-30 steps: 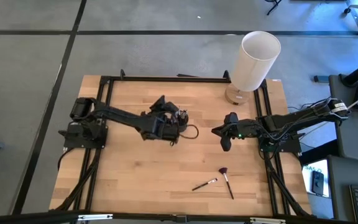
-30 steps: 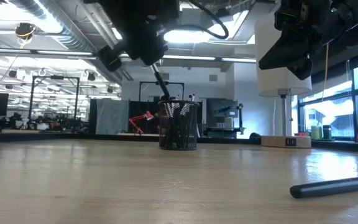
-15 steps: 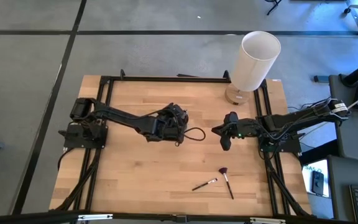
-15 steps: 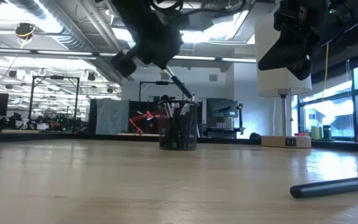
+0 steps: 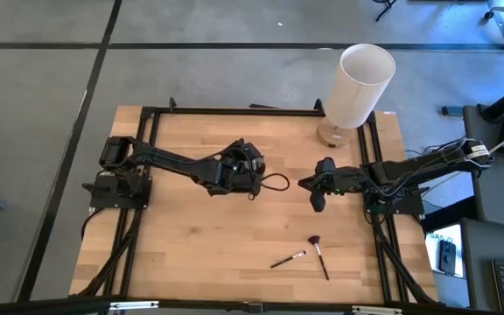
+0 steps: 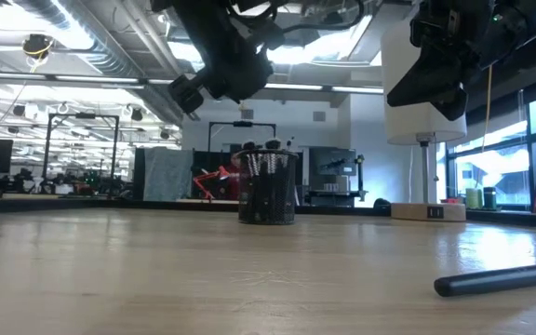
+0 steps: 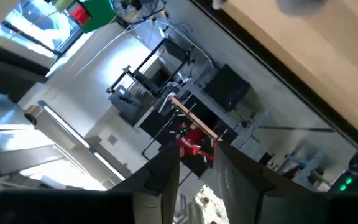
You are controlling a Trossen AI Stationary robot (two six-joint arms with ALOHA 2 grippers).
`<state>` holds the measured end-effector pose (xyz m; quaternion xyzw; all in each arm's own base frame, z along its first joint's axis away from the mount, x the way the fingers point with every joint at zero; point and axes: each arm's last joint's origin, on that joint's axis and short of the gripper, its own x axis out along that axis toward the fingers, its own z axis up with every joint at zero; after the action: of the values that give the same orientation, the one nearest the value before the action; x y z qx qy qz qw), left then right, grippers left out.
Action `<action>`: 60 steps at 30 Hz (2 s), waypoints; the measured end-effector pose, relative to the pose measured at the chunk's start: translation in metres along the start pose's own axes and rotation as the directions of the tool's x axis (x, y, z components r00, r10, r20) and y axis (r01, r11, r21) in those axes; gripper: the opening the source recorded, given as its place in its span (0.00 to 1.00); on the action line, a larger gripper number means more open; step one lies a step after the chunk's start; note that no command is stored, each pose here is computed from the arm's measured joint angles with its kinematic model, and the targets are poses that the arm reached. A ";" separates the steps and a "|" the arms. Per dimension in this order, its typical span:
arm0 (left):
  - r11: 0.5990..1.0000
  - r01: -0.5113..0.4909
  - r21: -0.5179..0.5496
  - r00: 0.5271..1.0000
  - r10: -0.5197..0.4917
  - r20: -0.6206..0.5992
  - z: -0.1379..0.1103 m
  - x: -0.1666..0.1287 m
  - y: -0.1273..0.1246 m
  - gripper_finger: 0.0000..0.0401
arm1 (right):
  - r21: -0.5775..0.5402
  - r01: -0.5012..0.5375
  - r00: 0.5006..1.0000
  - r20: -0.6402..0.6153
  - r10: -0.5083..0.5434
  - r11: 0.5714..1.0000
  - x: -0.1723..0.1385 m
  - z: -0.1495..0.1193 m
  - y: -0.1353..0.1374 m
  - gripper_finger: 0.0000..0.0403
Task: Sort items
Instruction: Put the eyeshadow brush into the organizer
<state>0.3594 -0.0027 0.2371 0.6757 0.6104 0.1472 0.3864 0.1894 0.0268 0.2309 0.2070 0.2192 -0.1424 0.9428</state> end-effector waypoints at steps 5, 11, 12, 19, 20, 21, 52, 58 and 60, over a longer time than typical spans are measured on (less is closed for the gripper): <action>0.980 -0.030 -0.194 0.996 0.047 0.082 0.009 -0.017 0.005 0.25 | -0.001 -0.001 1.000 -0.003 0.001 1.000 0.000 0.000 0.000 0.09; 0.766 0.145 -0.627 0.912 0.142 0.384 0.030 -0.067 0.010 0.25 | -0.013 -0.011 1.000 -0.015 0.011 1.000 -0.002 -0.001 0.000 0.09; 0.680 0.268 -0.682 0.862 0.147 0.485 0.034 -0.075 0.010 0.25 | -0.011 -0.018 1.000 -0.013 0.018 1.000 -0.004 0.001 0.000 0.09; 0.052 0.935 -0.351 0.335 0.194 0.922 0.086 -0.096 0.012 0.23 | 0.015 -0.121 0.991 0.052 0.121 0.992 -0.037 0.025 0.011 0.09; 0.032 0.947 -0.320 0.307 0.211 0.928 0.097 -0.097 0.012 0.23 | 0.018 -0.118 0.993 0.033 0.117 0.993 -0.042 0.024 0.011 0.09; 0.022 0.950 -0.311 0.300 0.208 0.931 0.107 -0.097 0.011 0.23 | 0.030 -0.101 0.995 0.015 0.101 0.994 -0.047 0.022 0.009 0.09; -0.223 0.950 -0.217 0.246 0.109 0.963 0.234 -0.071 0.030 0.28 | 0.143 0.233 0.958 -0.203 -0.202 0.962 -0.073 -0.006 -0.023 0.09; -0.192 0.961 -0.201 0.210 0.031 0.977 0.237 -0.084 0.019 0.28 | 0.183 0.235 0.960 -0.200 -0.198 0.954 -0.073 -0.006 -0.023 0.09; -0.164 0.965 -0.204 0.209 0.017 0.978 0.237 -0.087 0.017 0.28 | 0.192 0.236 0.959 -0.201 -0.198 0.953 -0.073 -0.006 -0.023 0.09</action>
<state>0.5121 -0.1652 0.1165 -0.1231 0.3788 -0.0241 0.9169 0.1163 0.0224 0.2526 0.2937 0.3081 -0.2490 0.8700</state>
